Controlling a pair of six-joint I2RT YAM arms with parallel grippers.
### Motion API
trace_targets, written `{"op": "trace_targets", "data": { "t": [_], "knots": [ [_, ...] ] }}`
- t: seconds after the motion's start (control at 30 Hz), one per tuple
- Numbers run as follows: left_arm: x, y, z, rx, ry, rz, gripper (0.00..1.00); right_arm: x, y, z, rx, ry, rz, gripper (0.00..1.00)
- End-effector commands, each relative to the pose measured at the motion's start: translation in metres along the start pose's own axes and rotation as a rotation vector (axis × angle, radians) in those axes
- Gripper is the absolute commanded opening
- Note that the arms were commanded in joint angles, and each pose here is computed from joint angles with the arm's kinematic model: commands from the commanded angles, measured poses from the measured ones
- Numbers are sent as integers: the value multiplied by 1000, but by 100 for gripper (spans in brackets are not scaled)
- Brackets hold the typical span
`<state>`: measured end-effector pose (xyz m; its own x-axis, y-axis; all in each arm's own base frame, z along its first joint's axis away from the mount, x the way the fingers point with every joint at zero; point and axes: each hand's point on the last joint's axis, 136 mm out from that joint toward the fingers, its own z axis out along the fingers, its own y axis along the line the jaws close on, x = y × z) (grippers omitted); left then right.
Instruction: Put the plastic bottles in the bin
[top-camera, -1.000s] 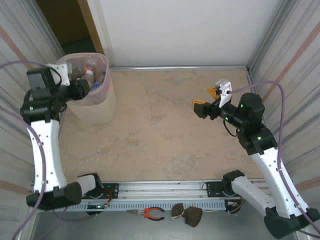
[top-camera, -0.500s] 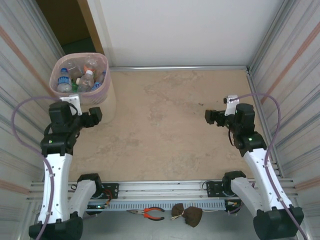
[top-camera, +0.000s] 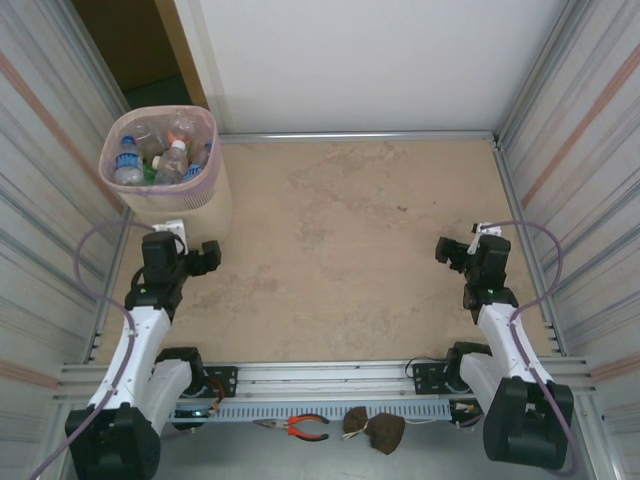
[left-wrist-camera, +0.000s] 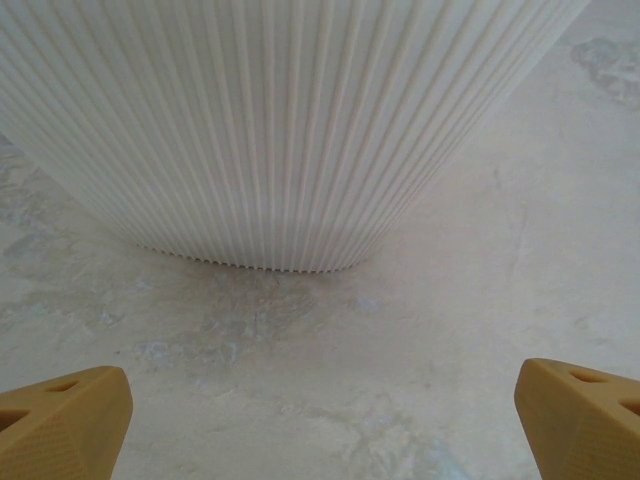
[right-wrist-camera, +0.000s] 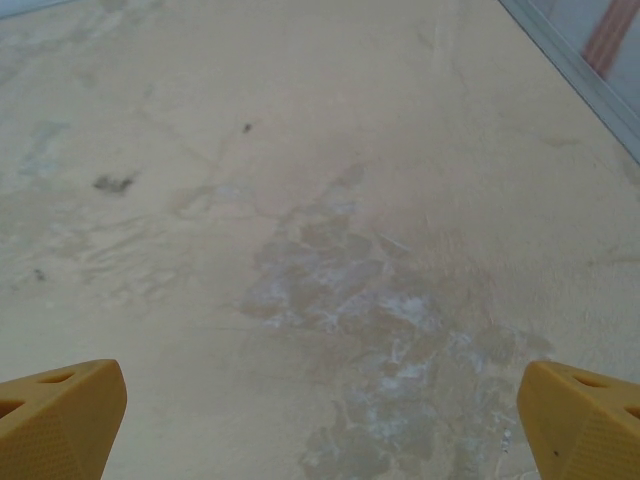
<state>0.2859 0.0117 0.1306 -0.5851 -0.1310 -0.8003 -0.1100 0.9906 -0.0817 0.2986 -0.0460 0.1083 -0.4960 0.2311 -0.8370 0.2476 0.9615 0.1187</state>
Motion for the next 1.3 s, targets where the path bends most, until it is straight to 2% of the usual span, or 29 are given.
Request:
{"op": "trace_targets", "data": {
  "t": [0.0,0.13,0.17,0.33,0.5,0.6,0.7,0.87,0.93,0.97,1.27],
  "knots": [
    [-21,3,12,-23,-188,68,99,-25,-7,8,36,-136,40,99],
    [-10,9,31,-49,-235,85,99,-18,-4,30,22,-124,42,99],
    [-12,7,33,-38,-224,89,99,-18,-2,33,14,-117,50,99],
    [-28,-6,41,36,-337,144,99,-28,12,46,-46,-162,21,99],
    [-41,-16,60,104,-357,155,99,-37,20,57,-85,-192,6,99],
    [-46,-24,75,168,-346,137,99,-36,23,65,-102,-194,6,99],
    [-37,-30,88,204,-305,154,99,-33,28,74,-114,-174,-12,99],
    [-32,-35,99,236,-323,169,99,-19,42,83,-155,-160,-76,99],
    [-28,-41,102,257,-259,192,99,-19,44,87,-148,-155,-85,99],
    [-28,-45,105,257,-254,209,99,-18,45,89,-144,-128,-94,99],
    [-26,-47,108,214,-235,234,99,-18,50,90,-143,-130,-120,99]
  ]
}}
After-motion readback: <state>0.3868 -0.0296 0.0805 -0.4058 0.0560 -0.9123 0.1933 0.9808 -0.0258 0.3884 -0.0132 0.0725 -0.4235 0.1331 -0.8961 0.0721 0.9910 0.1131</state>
